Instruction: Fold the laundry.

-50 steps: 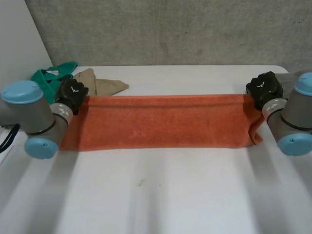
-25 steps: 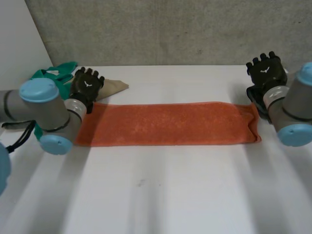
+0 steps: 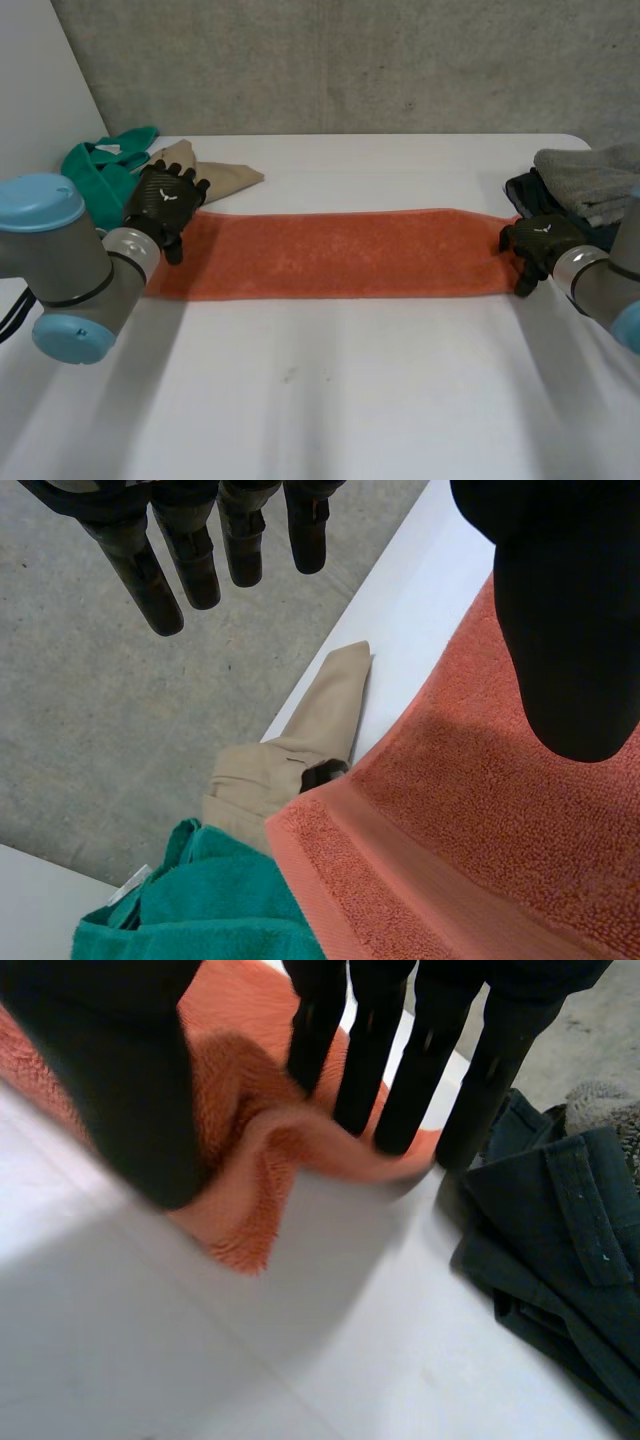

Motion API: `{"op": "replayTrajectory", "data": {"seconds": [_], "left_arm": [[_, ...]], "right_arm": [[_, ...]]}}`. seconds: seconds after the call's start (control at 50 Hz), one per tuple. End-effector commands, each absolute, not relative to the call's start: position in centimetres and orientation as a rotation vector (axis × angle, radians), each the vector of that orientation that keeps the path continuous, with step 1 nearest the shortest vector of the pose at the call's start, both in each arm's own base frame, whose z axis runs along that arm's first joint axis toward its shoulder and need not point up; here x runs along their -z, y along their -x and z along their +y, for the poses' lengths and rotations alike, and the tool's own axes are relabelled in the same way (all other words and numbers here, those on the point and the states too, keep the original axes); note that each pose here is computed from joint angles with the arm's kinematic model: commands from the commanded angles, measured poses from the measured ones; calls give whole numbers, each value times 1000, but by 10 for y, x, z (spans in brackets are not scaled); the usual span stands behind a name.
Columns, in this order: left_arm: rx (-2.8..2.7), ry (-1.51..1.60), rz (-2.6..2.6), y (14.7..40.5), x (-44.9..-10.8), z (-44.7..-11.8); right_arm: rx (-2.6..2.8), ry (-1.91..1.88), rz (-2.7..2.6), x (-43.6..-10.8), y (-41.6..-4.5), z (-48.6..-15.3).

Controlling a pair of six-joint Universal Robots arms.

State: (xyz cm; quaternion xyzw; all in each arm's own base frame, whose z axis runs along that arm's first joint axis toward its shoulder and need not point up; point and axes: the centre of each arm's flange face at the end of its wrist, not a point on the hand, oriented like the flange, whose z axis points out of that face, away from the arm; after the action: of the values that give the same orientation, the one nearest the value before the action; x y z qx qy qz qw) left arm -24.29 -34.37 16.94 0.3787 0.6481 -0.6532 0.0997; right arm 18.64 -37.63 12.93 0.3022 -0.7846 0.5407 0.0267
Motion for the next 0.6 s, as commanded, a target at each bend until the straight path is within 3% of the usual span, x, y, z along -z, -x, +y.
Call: {"op": "replayTrajectory", "data": {"seconds": [0.02,0.12,0.24,0.42,0.52,0.6], "left_arm": [[1928,-1120,1919,243,-168,-345],[1933,-1115,1916,242,-170,-344],[1939,-1115,1908,240,-178,-336],[1947,-1106,1901,234,-189,-321],[1963,-1088,1901,232,-195,-318],[2001,-1050,1904,230,-205,-314]], "right_arm": [[-1709,-885,-2337,-121,-183,-389],[-1645,-830,-2343,-117,-174,-381],[-1594,-833,-2150,-164,-130,-379],[-1289,-979,-1802,-180,-77,-398],[-1481,-1078,-1688,-205,-140,-392],[-1798,-1261,-1492,-225,-228,-367]]}}
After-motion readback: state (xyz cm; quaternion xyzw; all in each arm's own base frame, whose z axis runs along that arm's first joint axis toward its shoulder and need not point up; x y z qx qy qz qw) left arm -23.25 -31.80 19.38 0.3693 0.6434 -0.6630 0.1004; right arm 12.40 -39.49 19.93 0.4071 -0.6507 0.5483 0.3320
